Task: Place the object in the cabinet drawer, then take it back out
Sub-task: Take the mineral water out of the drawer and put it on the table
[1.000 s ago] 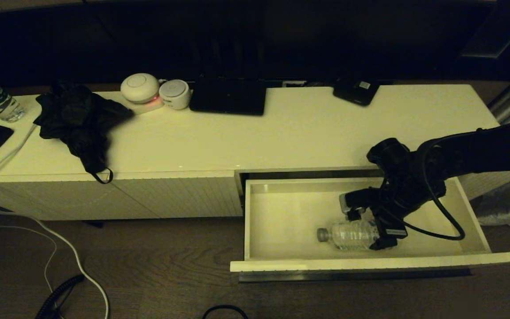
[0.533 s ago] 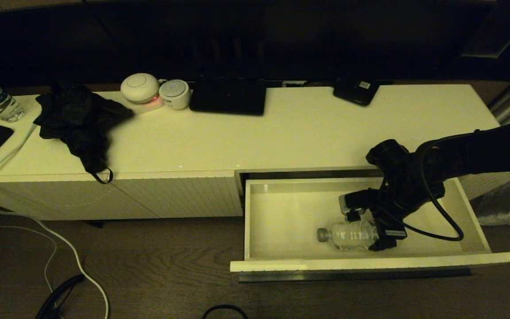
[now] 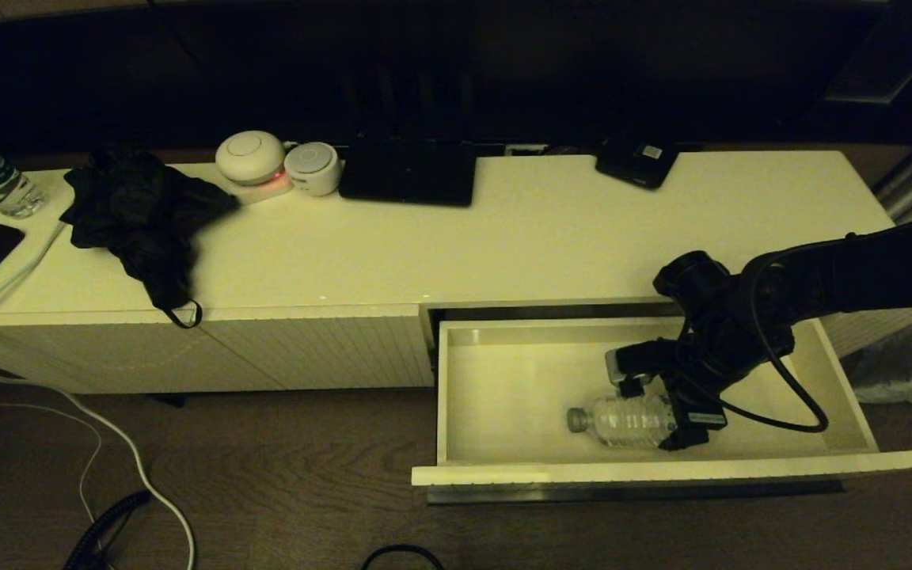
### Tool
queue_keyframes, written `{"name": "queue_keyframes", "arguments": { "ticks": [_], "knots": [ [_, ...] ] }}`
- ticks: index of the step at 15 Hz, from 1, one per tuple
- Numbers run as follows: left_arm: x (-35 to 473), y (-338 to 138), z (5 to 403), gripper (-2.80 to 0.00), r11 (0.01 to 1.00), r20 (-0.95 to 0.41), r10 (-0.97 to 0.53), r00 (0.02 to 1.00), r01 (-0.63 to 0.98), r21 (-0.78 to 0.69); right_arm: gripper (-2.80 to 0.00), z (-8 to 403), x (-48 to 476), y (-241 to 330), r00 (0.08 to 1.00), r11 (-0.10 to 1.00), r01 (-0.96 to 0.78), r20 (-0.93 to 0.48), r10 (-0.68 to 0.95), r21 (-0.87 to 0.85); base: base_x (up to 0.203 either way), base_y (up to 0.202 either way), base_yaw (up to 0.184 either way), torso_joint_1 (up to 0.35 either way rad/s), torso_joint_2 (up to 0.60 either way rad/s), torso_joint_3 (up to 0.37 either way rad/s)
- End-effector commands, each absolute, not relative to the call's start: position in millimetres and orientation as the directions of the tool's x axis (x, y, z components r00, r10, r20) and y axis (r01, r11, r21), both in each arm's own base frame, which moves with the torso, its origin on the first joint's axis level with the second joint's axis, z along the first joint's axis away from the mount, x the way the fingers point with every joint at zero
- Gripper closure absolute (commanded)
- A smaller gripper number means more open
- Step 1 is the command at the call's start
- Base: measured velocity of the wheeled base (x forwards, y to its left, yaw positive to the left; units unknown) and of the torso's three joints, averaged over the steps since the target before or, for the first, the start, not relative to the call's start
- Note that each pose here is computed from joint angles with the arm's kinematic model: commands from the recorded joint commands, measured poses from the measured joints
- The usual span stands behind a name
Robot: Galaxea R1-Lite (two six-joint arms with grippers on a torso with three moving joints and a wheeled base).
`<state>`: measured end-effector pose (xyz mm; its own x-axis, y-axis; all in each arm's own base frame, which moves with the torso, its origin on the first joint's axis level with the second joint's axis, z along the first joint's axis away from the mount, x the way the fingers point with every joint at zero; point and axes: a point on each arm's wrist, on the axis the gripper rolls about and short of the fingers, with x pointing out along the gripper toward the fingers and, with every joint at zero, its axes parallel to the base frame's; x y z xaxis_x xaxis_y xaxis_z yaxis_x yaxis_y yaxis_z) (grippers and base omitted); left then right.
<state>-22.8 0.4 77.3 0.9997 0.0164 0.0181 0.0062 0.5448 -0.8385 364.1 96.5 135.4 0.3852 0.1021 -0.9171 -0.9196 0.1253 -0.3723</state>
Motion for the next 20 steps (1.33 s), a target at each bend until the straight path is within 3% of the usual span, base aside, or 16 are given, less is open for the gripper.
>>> {"name": "queue_keyframes", "arguments": {
  "ticks": [1, 5, 6, 20],
  "knots": [
    [-23, 0, 77, 0.00, 0.540, 0.020, 0.017, 1.000, 0.008, -0.842, -2.80, 136, 364, 98, 0.383, 0.118, -0.921, -0.918, 0.103, -0.371, 0.000, 0.000, 0.000, 0.000, 0.00, 0.000],
    [-23, 0, 77, 0.00, 0.540, 0.020, 0.017, 1.000, 0.008, -0.842, -2.80, 136, 362, 97, 0.382, 0.119, -0.922, -0.918, 0.103, -0.370, 0.000, 0.000, 0.000, 0.000, 0.00, 0.000],
    [-23, 0, 77, 0.00, 0.540, 0.020, 0.017, 1.000, 0.008, -0.842, 0.00, 135, 360, 97, 0.377, 0.119, -0.923, -0.920, 0.103, -0.365, 0.000, 0.000, 0.000, 0.000, 0.00, 0.000],
    [-23, 0, 77, 0.00, 0.540, 0.020, 0.017, 1.000, 0.008, -0.842, 0.00, 147, 353, 95, 0.397, 0.119, -0.915, -0.912, 0.107, -0.385, 0.000, 0.000, 0.000, 0.000, 0.00, 0.000]
  ]
}}
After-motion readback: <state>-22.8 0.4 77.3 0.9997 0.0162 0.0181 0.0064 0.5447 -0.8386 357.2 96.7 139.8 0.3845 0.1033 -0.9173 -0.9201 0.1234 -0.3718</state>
